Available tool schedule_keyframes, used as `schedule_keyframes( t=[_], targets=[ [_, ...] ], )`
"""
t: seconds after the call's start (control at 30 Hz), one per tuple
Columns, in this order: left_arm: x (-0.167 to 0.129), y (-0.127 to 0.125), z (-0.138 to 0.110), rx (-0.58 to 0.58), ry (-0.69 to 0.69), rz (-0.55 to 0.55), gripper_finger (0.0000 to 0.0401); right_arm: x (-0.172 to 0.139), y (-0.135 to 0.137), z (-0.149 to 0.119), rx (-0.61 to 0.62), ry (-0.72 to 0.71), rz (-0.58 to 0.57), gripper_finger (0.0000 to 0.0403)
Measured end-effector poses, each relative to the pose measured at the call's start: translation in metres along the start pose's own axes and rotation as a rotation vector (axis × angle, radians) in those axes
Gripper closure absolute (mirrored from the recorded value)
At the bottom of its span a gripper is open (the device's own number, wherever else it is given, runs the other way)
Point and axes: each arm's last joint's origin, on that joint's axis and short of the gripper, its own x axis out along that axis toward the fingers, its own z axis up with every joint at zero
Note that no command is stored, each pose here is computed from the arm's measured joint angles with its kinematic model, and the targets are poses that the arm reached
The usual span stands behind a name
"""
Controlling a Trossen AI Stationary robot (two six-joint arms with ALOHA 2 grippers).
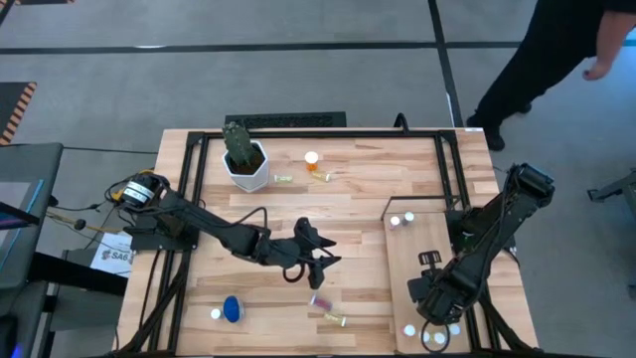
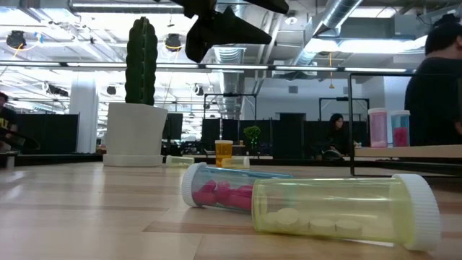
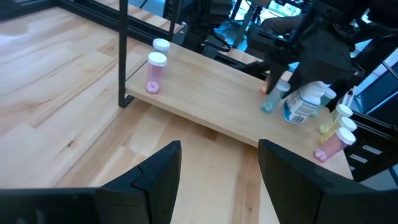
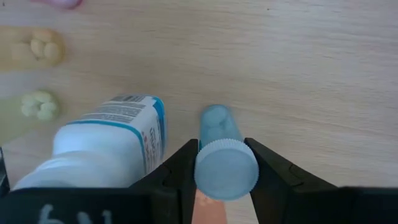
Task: Pick and place medicine bottles onto shelf by color
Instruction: Put the blue pill bottle on the shelf, then put the yellow pill bottle on the shelf
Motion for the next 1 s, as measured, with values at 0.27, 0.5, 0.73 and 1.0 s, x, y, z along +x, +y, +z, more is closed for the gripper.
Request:
schedule_keyframes(
  t=[0.27,0.5,0.73,1.0],
  targets=[
    [0.001,0.002,0.001,-0.005,-0.005,0.003,0.0200,0.000,0.001,-0.001,-0.005,-0.001,0.000,0.0225],
    [0.001,0.002,0.001,-0.006,-0.005,0.003,0.0200,-0.002,0.001,0.000,0.031,0.022,0.026,0.0178],
    [0.001,0.001,0.003,-0.013,-0.017,-0.004,0.0200,-0.021,0.000,0.001,0.039,0.063,-0.002,0.0170],
    [0.002,0.003,0.005,-0.019,-0.025,-0.001,0.0200,-0.047,-0.003,0.003,0.059,0.084,-0.022,0.0170]
  ],
)
